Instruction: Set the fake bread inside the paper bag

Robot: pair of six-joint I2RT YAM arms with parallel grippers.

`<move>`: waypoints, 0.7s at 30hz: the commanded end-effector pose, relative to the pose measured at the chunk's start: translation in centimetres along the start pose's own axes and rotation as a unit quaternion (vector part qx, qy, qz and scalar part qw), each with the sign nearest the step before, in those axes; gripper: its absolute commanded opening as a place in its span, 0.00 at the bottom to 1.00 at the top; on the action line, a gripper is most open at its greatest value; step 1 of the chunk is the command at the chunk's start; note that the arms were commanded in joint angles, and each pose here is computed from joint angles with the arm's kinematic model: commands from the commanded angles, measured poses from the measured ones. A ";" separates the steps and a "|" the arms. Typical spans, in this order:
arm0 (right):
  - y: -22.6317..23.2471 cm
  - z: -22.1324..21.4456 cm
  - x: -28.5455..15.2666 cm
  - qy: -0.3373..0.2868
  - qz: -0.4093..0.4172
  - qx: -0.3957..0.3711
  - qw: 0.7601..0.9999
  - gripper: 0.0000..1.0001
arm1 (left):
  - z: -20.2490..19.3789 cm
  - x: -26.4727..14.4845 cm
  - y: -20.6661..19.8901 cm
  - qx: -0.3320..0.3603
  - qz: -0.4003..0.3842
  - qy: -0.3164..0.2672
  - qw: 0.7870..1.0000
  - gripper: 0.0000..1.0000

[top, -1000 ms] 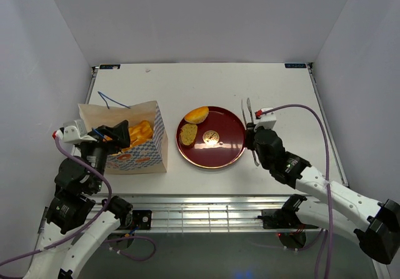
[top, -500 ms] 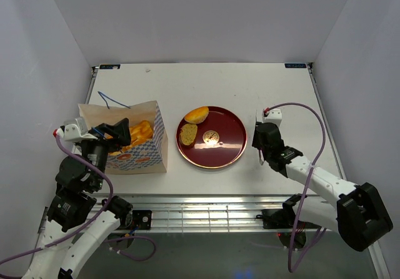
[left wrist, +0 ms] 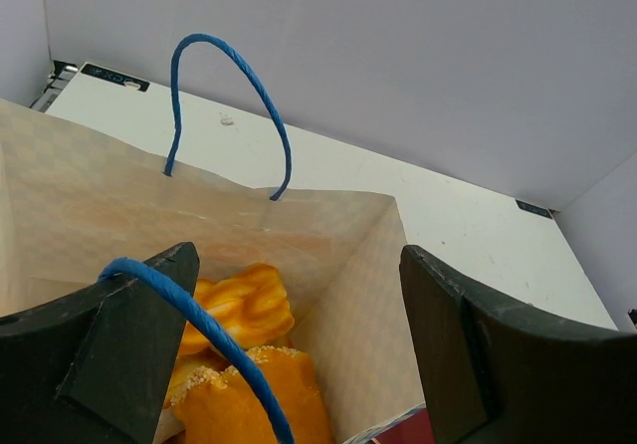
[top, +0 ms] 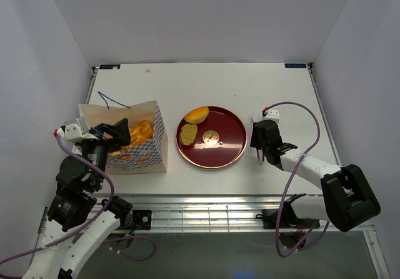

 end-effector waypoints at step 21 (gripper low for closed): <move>0.2 1.2 2.4 0.009 0.018 0.027 0.999 0.62 | -0.3 -0.4 0.6 0.014 0.016 0.005 1.000 0.92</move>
Point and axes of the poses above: each gripper's point midway between its finger pads, its own x axis out along the fingers, its own y axis along the line the jaws close on, z = x × y, the point moved 10 cm from there along -x, back along the fingers
